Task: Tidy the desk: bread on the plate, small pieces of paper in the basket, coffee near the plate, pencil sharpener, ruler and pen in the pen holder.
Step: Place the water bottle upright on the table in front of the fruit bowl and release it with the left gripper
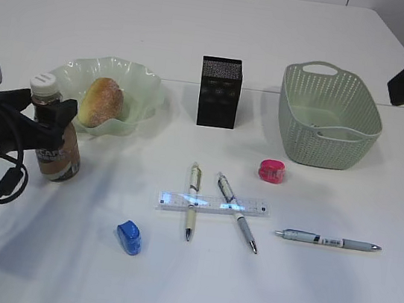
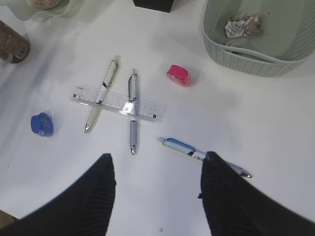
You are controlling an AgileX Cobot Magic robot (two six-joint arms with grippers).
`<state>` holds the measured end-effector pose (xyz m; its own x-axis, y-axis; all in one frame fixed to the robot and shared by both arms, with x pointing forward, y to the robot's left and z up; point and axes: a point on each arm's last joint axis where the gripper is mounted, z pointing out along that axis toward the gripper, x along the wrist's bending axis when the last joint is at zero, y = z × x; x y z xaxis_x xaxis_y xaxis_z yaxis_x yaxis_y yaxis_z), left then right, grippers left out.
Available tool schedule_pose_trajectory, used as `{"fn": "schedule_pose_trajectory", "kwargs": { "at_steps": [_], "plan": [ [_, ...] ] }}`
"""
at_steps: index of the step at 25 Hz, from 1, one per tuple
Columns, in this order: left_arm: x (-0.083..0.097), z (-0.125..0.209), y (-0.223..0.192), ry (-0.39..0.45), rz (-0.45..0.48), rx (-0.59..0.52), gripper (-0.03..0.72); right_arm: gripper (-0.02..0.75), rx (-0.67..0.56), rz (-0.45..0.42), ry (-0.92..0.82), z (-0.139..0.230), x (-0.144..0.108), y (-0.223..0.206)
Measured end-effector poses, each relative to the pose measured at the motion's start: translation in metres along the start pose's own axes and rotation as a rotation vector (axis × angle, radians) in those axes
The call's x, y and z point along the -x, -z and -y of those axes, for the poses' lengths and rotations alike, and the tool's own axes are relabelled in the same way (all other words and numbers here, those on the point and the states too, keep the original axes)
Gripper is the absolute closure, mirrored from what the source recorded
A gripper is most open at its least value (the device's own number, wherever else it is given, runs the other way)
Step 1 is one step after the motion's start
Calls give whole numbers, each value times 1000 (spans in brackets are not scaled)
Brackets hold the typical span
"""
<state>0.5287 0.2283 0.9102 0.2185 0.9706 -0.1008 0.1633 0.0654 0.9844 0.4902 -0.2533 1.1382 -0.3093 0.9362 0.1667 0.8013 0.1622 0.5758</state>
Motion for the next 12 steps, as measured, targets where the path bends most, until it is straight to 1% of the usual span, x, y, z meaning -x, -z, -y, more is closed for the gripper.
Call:
{"fn": "schedule_pose_trajectory", "kwargs": {
  "at_steps": [2,6,12],
  "plan": [
    [0,-2,0,0,1,7,74,295,0,0,0,0,0,0],
    [1,-11,2,1,4,37,69,295,2,-7,-4,0,-1,0],
    [4,-37,9,2,13,128,71,295,3,-12,-7,0,-1,0]
  ]
}}
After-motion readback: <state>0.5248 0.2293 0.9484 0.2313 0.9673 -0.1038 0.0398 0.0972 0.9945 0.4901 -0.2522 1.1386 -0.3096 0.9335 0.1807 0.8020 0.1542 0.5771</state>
